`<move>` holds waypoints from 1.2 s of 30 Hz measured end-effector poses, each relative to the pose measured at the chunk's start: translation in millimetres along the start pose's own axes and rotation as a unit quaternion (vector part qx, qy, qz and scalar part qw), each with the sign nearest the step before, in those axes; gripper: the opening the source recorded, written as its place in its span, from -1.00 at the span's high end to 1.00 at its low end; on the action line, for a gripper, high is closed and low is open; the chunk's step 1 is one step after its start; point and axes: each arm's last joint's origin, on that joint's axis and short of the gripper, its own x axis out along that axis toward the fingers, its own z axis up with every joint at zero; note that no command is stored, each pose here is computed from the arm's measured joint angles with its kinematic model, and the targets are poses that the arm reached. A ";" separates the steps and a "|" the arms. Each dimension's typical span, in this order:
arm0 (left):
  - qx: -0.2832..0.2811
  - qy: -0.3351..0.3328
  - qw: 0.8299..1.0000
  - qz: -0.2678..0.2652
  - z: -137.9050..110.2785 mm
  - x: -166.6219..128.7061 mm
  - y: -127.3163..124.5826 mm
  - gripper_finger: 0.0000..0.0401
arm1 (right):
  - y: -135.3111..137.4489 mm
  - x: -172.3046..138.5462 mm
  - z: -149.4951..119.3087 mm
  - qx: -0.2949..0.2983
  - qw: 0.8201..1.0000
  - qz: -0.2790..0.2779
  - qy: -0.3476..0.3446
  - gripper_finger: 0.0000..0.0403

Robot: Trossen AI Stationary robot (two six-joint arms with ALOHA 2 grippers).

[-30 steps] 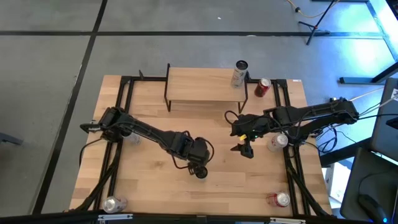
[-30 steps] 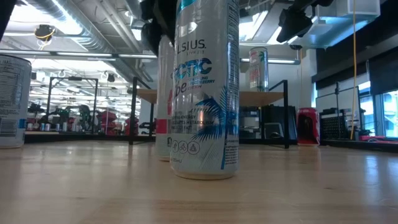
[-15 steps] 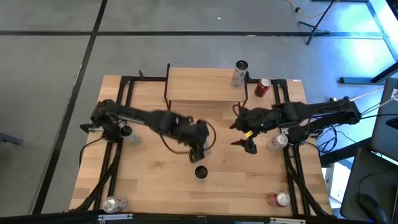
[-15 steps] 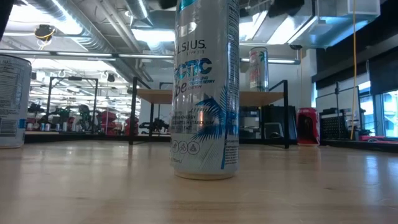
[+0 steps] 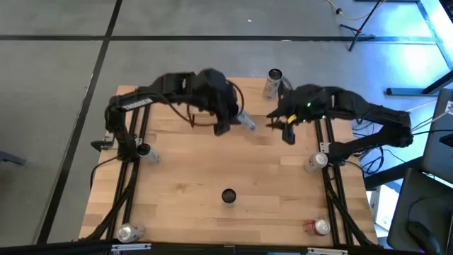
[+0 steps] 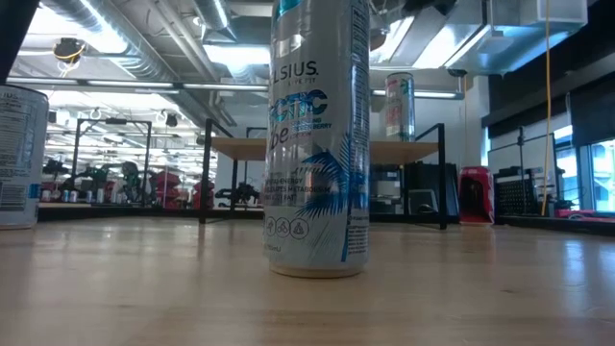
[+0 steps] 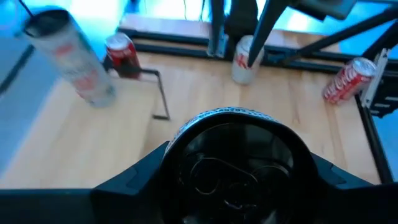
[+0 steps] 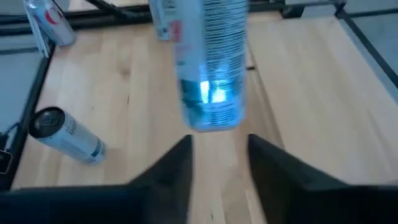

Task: Place canned beverage on shelf
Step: Put the white-pink soda can on the shelf aligned with the other white-pink soda can

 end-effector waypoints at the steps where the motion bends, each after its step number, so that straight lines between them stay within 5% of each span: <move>1: 0.000 -0.008 1.000 0.001 1.6 -0.3 4.6 -0.10 | -3.9 -2.0 -0.9 -0.001 1.000 -0.001 -0.003 0.53; 6: -0.014 -0.049 0.999 0.006 9.5 -1.0 17.9 -0.10 | -18.8 -7.4 -7.9 -0.022 1.000 -0.016 -0.009 0.96; 14: -0.026 -0.102 0.994 0.004 19.8 1.1 20.0 -0.10 | -35.1 -9.3 -13.3 -0.052 0.999 -0.002 -0.014 0.84; 36: -0.021 -0.151 0.988 0.029 30.0 14.0 21.3 -0.17 | -47.2 17.1 -10.1 -0.050 0.999 0.005 0.006 0.97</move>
